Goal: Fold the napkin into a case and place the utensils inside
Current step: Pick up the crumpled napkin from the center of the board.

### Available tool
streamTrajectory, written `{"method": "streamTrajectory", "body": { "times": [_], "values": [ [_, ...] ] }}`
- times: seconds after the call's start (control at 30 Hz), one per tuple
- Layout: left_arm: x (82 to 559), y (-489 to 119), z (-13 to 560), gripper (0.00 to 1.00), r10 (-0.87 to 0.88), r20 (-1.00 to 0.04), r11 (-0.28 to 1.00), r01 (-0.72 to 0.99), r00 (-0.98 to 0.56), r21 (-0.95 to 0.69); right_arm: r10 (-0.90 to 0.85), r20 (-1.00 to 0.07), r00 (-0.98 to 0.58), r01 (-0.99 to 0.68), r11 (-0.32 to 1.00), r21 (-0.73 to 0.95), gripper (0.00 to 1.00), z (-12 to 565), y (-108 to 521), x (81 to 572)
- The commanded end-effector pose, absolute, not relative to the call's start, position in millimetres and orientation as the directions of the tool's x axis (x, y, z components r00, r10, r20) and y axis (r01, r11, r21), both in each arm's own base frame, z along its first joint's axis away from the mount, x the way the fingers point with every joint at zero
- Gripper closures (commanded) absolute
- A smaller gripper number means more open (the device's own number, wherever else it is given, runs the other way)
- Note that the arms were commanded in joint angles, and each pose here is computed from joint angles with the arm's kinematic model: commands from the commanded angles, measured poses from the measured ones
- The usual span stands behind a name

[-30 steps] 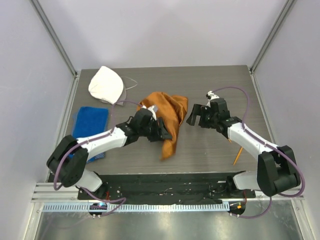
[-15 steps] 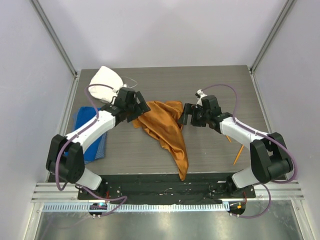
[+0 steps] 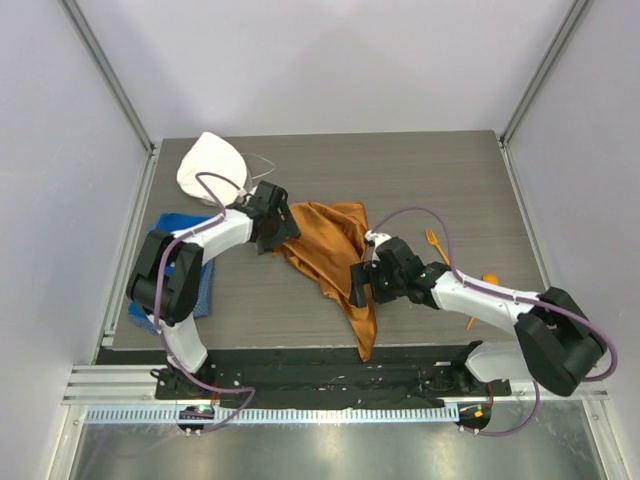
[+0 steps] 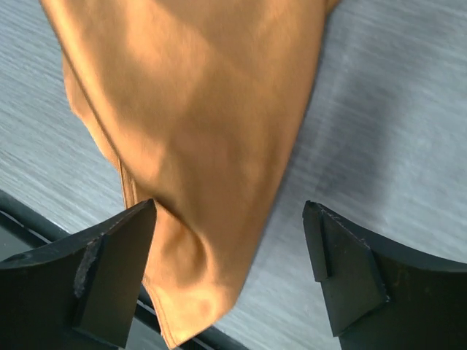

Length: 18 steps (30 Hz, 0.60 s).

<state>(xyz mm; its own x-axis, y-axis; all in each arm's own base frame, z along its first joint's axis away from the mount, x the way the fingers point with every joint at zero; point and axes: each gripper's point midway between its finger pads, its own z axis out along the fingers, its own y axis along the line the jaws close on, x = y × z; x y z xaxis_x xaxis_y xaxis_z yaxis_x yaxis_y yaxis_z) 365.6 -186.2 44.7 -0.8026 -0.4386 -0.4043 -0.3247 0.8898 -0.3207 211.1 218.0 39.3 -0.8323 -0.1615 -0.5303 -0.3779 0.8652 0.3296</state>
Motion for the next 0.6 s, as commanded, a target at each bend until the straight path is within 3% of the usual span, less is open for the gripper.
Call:
{"method": "streamTrajectory", "body": {
  "times": [0.0,0.2,0.33,0.37,0.43,0.47,0.53,0.57],
  "values": [
    [390,-187,57,0.30,-0.436,-0.458,0.892,-0.307,-0.774,-0.331,-0.130,-0.599,-0.790,-0.379,0.872,0.311,0.14,55,216,212],
    [394,-191,58,0.68,-0.419,-0.465,0.899,-0.282,-0.780,-0.336,-0.130,-0.593,-0.794,-0.414,0.831,0.372,0.20,50,231,194],
    [389,-192,65,0.84,-0.411,-0.469,0.898,-0.260,-0.781,-0.355,-0.136,-0.572,-0.809,-0.402,0.837,0.370,0.31,35,231,193],
    [388,-191,72,0.93,-0.412,-0.480,0.897,-0.251,-0.774,-0.364,-0.143,-0.563,-0.814,-0.398,0.844,0.360,0.35,30,231,193],
    [383,-189,79,1.00,-0.401,-0.489,0.901,-0.237,-0.775,-0.363,-0.151,-0.576,-0.803,-0.392,0.862,0.321,0.47,32,228,202],
    [381,-188,83,1.00,-0.397,-0.495,0.902,-0.230,-0.773,-0.365,-0.155,-0.579,-0.800,-0.393,0.866,0.311,0.61,35,227,204],
    [377,-184,106,1.00,-0.396,-0.529,0.902,-0.208,-0.751,-0.379,-0.169,-0.594,-0.787,-0.406,0.866,0.291,0.76,48,228,209],
    [375,-182,116,1.00,-0.396,-0.544,0.900,-0.198,-0.740,-0.388,-0.170,-0.603,-0.779,-0.411,0.865,0.288,0.90,56,228,211]
  ]
}}
